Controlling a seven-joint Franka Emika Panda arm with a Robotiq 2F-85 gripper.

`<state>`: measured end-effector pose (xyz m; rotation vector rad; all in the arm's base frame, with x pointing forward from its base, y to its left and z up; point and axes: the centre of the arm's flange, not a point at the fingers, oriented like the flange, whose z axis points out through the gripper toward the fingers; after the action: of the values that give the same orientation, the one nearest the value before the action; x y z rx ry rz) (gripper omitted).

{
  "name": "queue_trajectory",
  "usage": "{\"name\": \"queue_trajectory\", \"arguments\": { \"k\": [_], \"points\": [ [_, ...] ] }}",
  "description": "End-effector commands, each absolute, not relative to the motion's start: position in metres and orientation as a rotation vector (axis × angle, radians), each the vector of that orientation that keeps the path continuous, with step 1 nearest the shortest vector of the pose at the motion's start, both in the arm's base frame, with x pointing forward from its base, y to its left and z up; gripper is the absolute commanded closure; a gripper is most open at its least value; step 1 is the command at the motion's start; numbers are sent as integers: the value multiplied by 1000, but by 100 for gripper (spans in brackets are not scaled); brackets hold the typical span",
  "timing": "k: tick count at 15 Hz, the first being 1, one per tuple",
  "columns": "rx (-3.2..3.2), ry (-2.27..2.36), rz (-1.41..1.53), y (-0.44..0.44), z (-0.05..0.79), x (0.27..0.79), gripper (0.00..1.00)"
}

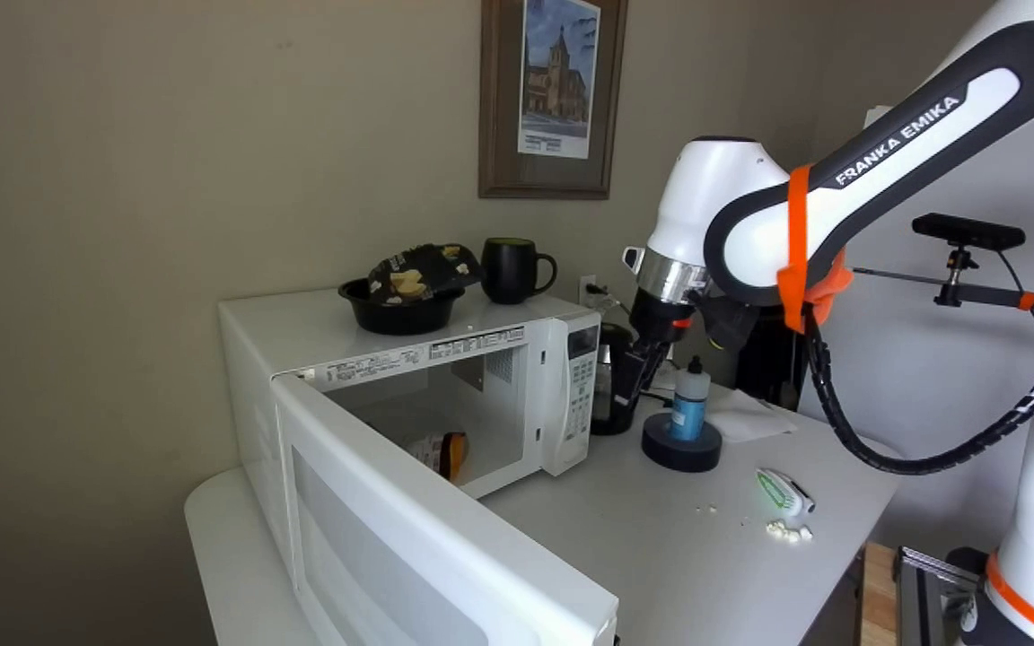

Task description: Remove the orange packet from the microwave

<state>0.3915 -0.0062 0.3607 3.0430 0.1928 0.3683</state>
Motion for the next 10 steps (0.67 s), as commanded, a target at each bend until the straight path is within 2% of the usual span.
{"name": "queue_trajectory", "arguments": {
  "k": [1,5,10],
  "points": [
    [3084,255,429,19,302,401,0],
    [3024,377,571,51,258,414,0],
    [3044,446,507,57,252,415,0]
  ]
}}
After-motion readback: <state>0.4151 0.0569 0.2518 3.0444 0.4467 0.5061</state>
